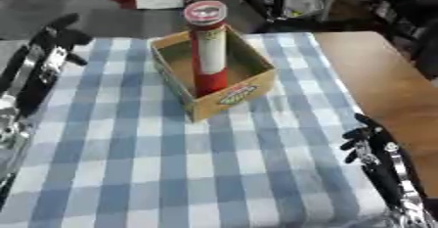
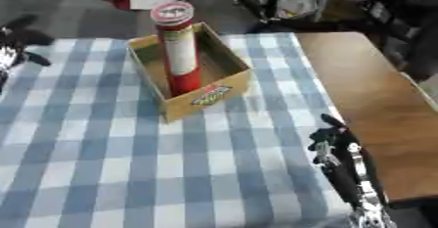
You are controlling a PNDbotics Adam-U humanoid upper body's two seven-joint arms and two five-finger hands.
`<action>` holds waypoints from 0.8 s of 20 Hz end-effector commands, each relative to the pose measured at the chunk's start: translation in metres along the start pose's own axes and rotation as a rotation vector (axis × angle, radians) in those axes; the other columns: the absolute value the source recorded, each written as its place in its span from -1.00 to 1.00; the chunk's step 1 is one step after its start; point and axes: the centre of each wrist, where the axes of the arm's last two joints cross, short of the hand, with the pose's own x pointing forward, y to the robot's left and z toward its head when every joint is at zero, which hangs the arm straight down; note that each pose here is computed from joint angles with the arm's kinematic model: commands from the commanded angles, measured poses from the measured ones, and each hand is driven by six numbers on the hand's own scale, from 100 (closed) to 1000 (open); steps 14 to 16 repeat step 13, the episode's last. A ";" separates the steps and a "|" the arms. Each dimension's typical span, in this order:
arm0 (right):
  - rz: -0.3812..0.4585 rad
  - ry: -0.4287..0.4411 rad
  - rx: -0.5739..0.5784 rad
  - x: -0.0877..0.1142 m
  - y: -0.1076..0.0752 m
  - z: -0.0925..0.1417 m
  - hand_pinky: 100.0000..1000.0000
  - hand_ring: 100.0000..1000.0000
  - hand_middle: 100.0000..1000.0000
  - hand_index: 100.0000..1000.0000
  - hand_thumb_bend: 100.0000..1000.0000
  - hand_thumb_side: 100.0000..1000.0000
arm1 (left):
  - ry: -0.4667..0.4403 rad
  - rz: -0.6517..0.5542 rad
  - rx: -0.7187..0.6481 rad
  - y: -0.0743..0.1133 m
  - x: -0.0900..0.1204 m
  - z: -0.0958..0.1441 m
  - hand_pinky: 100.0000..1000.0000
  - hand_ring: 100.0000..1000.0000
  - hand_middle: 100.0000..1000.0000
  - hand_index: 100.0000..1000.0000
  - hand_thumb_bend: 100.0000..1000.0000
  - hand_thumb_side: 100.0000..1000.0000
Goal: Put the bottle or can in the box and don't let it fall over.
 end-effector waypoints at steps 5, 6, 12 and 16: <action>0.006 -0.021 -0.005 0.004 -0.002 -0.003 -0.37 -0.04 0.04 0.74 -1.00 0.54 | 0.129 0.096 0.047 -0.028 -0.015 0.009 0.04 0.44 0.20 0.87 -0.88 1.00; 0.006 -0.021 -0.004 0.004 -0.002 -0.003 -0.37 -0.04 0.04 0.74 -1.00 0.54 | 0.138 0.105 0.043 -0.031 -0.017 0.009 0.04 0.44 0.20 0.87 -0.90 1.00; 0.003 -0.019 0.002 0.004 -0.001 -0.003 -0.37 -0.04 0.04 0.74 -1.00 0.55 | 0.199 0.133 0.037 -0.040 -0.028 0.014 0.02 0.42 0.18 0.85 -0.91 1.00; 0.003 -0.019 0.002 0.004 -0.001 -0.003 -0.37 -0.04 0.04 0.74 -1.00 0.55 | 0.203 0.136 0.035 -0.041 -0.029 0.015 0.02 0.42 0.17 0.85 -0.91 1.00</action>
